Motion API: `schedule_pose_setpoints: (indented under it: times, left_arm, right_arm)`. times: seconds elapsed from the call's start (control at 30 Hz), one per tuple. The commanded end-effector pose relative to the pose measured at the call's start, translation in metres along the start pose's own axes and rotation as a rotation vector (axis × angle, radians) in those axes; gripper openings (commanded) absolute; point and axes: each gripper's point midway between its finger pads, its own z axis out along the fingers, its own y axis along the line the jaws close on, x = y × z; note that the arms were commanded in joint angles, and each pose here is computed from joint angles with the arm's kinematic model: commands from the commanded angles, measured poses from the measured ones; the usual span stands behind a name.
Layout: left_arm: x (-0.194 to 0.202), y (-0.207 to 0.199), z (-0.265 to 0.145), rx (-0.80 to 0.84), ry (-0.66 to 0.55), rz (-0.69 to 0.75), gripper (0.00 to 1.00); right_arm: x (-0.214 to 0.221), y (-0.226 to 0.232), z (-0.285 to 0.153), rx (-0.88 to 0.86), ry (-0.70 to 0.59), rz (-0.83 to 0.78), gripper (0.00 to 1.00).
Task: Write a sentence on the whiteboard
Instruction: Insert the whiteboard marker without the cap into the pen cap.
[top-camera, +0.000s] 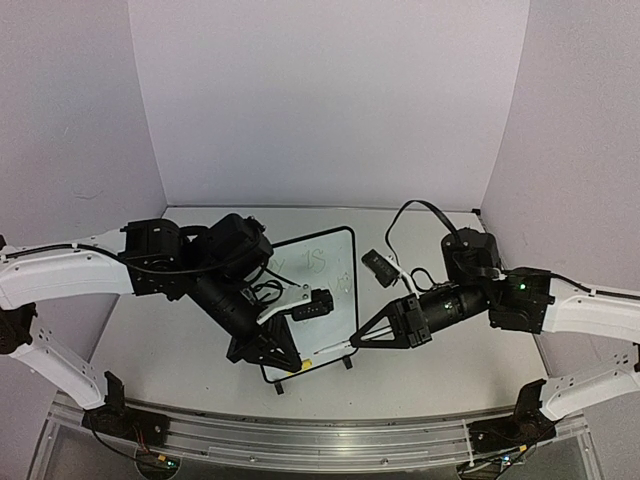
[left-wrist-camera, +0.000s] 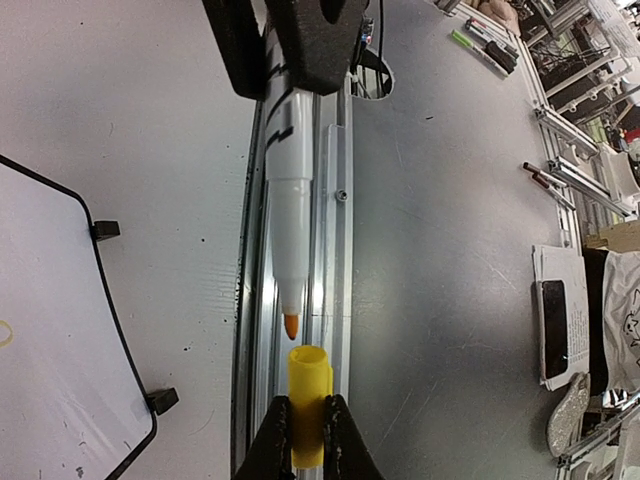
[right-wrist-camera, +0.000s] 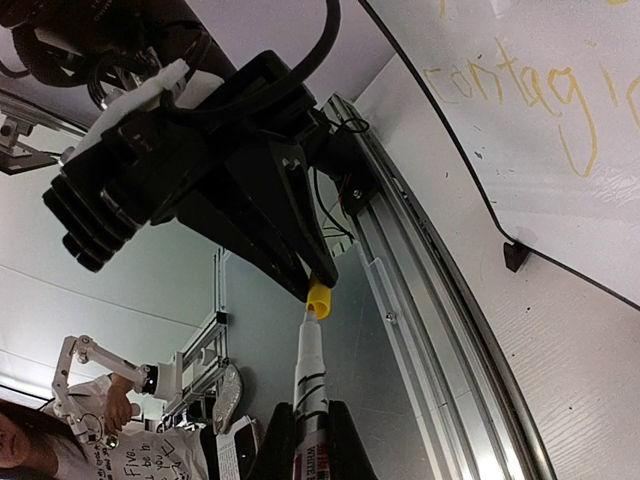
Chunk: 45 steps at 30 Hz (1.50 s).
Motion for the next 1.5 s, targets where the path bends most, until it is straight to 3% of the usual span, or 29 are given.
schedule_pose_setpoints:
  times: [0.0,1.47]
  left_arm:
    - [-0.007,-0.006,0.000,0.028,-0.035,0.046,0.00]
    - [-0.009,-0.002,-0.010,-0.031,-0.078,0.031,0.00]
  right_arm:
    - [-0.011,0.016,0.001,-0.049,-0.014,-0.033,0.00]
    - [-0.002,0.006,0.008,-0.037,0.016,-0.007,0.00]
